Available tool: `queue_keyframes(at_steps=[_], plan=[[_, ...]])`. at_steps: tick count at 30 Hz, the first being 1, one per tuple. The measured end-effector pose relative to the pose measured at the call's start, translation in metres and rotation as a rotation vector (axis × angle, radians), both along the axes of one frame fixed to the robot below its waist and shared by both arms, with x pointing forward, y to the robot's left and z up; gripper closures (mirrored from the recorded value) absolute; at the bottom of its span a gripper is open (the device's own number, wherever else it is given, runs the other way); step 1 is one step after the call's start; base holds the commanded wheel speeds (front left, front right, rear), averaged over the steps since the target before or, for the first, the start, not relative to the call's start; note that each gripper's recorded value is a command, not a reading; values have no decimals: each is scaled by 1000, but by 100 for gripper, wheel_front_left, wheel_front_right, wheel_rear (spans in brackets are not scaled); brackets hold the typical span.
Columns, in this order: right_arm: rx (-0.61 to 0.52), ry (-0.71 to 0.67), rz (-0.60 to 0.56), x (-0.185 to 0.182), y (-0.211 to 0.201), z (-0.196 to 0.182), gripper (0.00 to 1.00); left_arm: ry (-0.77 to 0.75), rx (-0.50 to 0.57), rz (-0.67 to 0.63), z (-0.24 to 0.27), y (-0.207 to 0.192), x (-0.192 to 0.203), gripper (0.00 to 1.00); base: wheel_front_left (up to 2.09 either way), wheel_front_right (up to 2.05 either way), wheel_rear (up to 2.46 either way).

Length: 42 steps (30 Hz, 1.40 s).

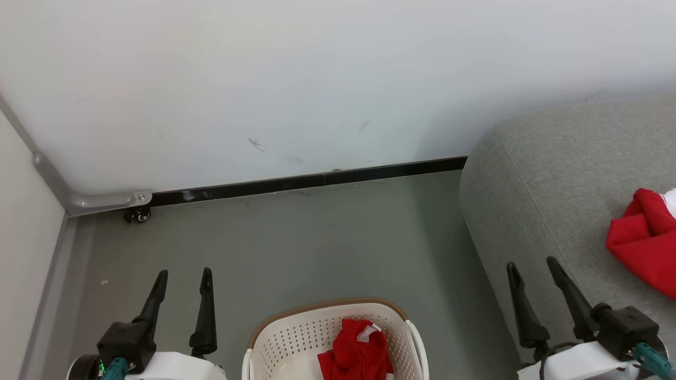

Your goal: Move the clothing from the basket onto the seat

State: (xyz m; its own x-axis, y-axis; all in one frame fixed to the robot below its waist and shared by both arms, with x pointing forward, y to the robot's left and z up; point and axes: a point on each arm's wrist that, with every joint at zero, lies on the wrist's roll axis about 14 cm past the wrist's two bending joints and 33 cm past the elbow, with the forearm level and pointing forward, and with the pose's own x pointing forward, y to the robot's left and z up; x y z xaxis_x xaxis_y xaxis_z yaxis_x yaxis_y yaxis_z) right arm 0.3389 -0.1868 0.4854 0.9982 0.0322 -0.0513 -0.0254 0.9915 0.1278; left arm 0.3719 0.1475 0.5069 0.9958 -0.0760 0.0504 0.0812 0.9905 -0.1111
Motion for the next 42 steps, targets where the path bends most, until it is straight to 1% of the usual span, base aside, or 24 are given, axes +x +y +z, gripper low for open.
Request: queue_keyframes(at_steps=[9, 25, 31, 42], plan=[[-1, 12, -71, -13, -22, -4, 0, 5, -5, -65, -2, -18, 2, 0, 0, 0, 0], [-1, 15, -157, -34, -47, -4, 0, 20, -3, -161, -8, -49, 9, 0, 0, 0, 0], [0, 17, -174, -39, -51, -2, 0, 19, 10, -185, -8, -57, 13, 0, 0, 0, 0], [-1, 8, -200, -42, -57, 1, 0, 36, 28, -293, -17, -84, 11, 0, 0, 0, 0]])
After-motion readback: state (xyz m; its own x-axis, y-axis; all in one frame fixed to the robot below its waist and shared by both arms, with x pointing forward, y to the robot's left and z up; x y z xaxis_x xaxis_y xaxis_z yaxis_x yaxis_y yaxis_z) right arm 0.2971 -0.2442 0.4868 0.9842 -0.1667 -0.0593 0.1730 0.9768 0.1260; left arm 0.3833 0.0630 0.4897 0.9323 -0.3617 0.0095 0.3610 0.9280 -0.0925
